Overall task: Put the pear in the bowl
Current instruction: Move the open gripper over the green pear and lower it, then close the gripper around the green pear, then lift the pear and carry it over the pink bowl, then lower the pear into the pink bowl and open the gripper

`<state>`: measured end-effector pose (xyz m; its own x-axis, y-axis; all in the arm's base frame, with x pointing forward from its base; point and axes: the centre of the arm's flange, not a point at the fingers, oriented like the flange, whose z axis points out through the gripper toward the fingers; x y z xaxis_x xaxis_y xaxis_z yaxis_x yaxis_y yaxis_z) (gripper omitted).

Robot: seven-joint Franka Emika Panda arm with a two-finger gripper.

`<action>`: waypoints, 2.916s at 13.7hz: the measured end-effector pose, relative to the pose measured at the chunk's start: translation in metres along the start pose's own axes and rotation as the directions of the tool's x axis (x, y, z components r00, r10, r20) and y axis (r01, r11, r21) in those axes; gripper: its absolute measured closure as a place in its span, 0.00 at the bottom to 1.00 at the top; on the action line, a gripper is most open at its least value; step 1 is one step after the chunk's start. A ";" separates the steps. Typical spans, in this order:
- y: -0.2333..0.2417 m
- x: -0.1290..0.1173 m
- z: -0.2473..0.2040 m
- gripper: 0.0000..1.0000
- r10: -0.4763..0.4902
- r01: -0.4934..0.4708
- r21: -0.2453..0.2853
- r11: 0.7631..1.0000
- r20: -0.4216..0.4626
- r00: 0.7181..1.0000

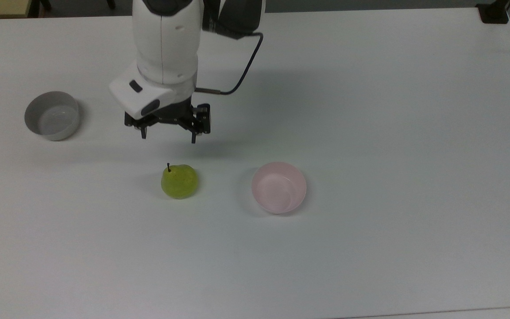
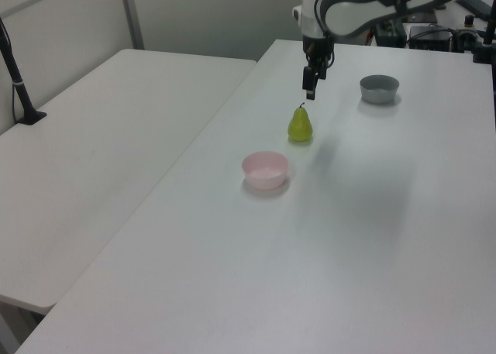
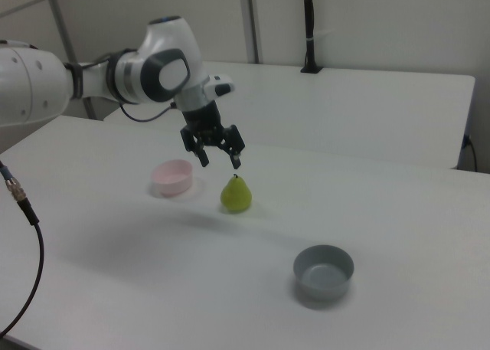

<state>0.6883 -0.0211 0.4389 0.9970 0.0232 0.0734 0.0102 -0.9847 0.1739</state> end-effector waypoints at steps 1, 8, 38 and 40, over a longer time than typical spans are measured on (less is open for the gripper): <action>-0.005 0.006 0.018 0.00 -0.003 0.003 -0.002 1.000 -0.008 1.000; -0.028 0.021 0.100 0.00 -0.028 0.027 -0.035 0.999 -0.019 0.999; -0.216 0.017 0.011 0.28 -0.018 0.036 0.078 0.996 -0.210 0.977; -0.221 0.018 0.030 0.28 -0.022 0.036 0.065 0.997 -0.197 0.980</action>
<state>0.7061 0.1922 0.3724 0.9619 0.0789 0.2616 0.0510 -0.9924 0.1118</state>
